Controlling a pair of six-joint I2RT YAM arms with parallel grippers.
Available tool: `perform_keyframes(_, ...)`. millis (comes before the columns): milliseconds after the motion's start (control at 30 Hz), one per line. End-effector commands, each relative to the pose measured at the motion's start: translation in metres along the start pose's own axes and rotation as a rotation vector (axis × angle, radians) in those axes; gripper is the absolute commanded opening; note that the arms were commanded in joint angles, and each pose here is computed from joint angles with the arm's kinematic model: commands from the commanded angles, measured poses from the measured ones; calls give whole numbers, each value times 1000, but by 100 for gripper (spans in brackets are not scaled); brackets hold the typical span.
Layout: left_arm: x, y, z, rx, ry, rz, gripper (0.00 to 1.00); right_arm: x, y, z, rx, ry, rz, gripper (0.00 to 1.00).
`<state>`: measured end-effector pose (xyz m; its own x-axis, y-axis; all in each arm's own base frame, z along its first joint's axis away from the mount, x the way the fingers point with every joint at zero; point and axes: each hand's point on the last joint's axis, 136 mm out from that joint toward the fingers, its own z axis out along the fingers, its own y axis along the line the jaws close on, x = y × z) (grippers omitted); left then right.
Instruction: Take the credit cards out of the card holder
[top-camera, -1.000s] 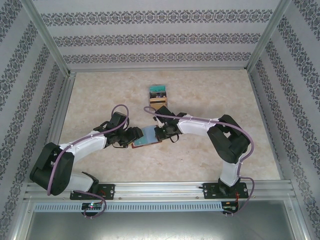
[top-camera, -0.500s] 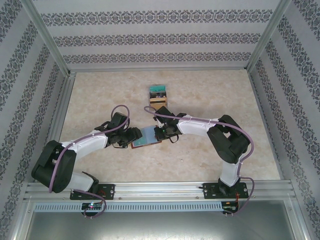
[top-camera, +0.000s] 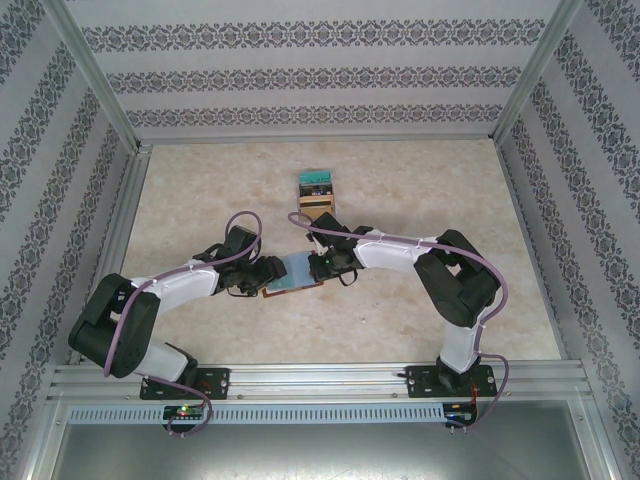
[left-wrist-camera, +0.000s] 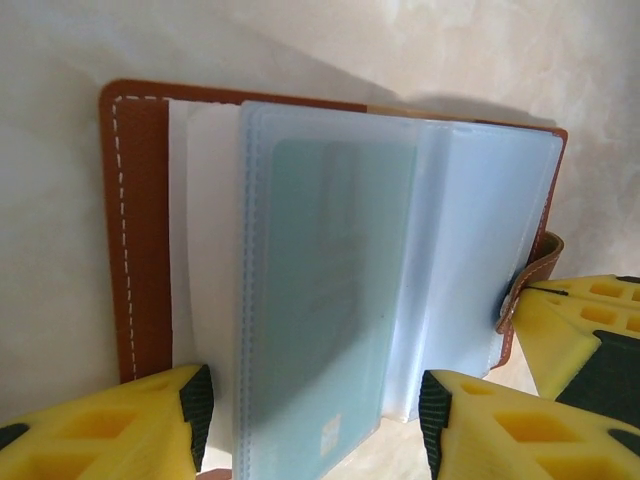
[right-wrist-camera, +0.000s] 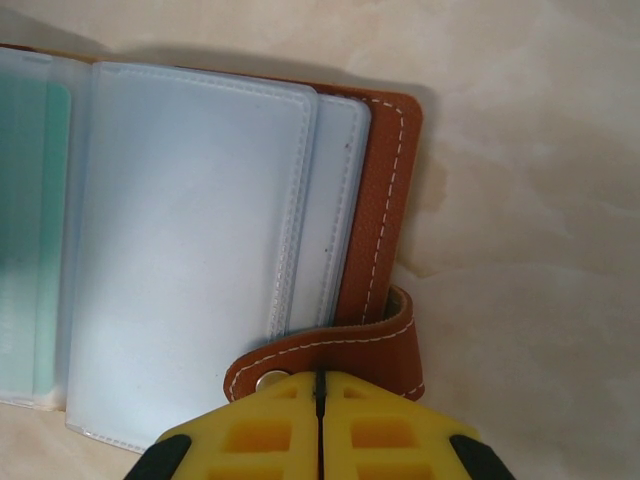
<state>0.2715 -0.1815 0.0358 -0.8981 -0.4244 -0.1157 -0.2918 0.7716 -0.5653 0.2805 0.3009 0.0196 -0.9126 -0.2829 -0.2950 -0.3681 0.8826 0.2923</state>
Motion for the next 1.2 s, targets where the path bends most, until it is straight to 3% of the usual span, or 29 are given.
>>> perform_keyframes(0,-7,4,-8,-24,-35,8,59,35,-8,14,27,126,17,9)
perform_keyframes(200,-17,-1,-27,-46,-97,52,59,35,-8,15,27,128,18,9)
perform_keyframes(867,-10,-7,-2,-3,-9,54,57,34,-8,20,28,142,19,9)
perform_keyframes(1167,-20,-4,-18,-45,-79,56,55,34,-8,20,30,142,19,9)
